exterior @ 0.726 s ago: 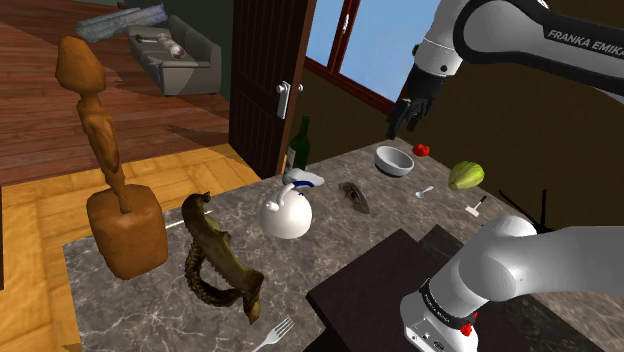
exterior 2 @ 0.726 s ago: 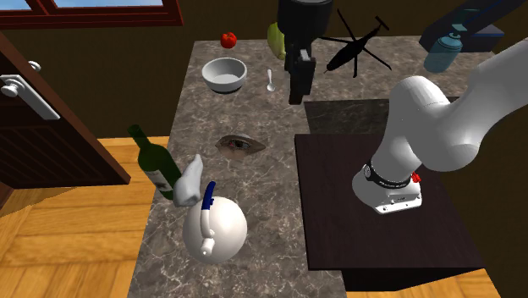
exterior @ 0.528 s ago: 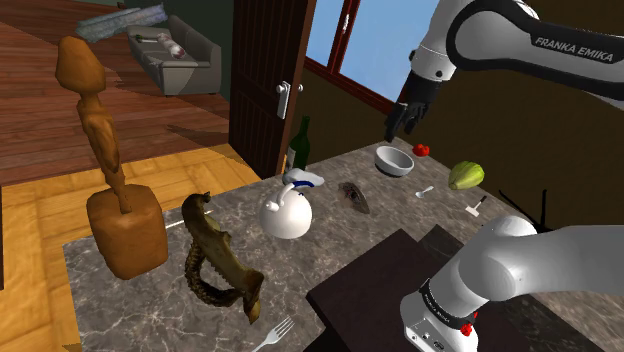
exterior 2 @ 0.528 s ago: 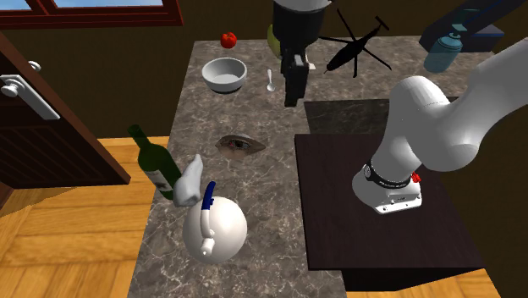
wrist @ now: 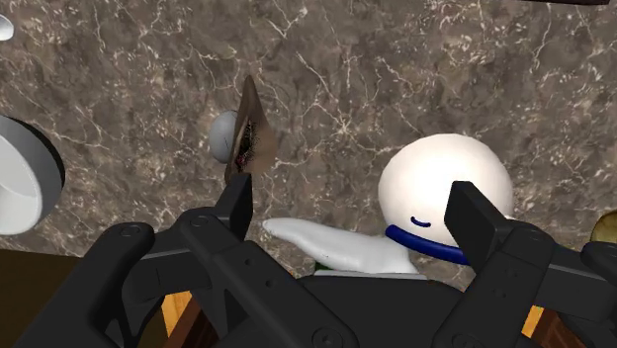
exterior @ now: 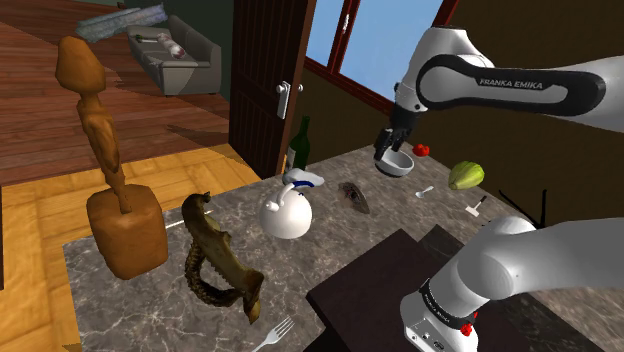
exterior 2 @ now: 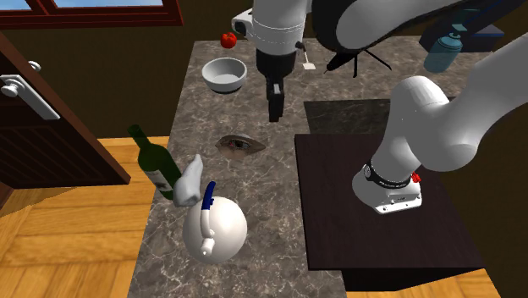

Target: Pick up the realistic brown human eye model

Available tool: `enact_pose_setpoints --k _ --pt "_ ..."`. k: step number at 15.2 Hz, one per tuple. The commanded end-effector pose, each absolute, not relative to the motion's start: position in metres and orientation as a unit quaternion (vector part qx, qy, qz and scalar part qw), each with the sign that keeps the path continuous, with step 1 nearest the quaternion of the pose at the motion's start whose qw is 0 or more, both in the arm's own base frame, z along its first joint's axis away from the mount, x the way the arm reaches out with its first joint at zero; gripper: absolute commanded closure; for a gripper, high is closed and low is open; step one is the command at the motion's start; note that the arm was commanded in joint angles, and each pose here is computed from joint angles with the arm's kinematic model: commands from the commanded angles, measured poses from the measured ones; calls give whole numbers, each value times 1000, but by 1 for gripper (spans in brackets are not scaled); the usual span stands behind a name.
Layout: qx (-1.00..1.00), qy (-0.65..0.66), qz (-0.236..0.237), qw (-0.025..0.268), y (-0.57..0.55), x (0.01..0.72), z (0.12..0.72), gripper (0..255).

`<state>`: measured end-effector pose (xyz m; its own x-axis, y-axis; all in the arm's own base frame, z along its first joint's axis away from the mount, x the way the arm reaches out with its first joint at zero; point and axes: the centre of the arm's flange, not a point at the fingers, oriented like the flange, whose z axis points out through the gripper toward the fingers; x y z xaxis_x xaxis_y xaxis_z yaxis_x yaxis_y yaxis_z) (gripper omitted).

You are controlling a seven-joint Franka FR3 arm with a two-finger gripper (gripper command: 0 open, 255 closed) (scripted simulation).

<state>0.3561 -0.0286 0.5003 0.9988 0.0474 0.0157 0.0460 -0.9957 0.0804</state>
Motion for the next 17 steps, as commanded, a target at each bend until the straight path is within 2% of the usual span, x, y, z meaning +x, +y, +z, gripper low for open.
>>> enact_pose_setpoints --k 1,17 --pt "999 25 9 41 -40 362 478 0" --pt "998 35 5 47 -135 422 300 0"
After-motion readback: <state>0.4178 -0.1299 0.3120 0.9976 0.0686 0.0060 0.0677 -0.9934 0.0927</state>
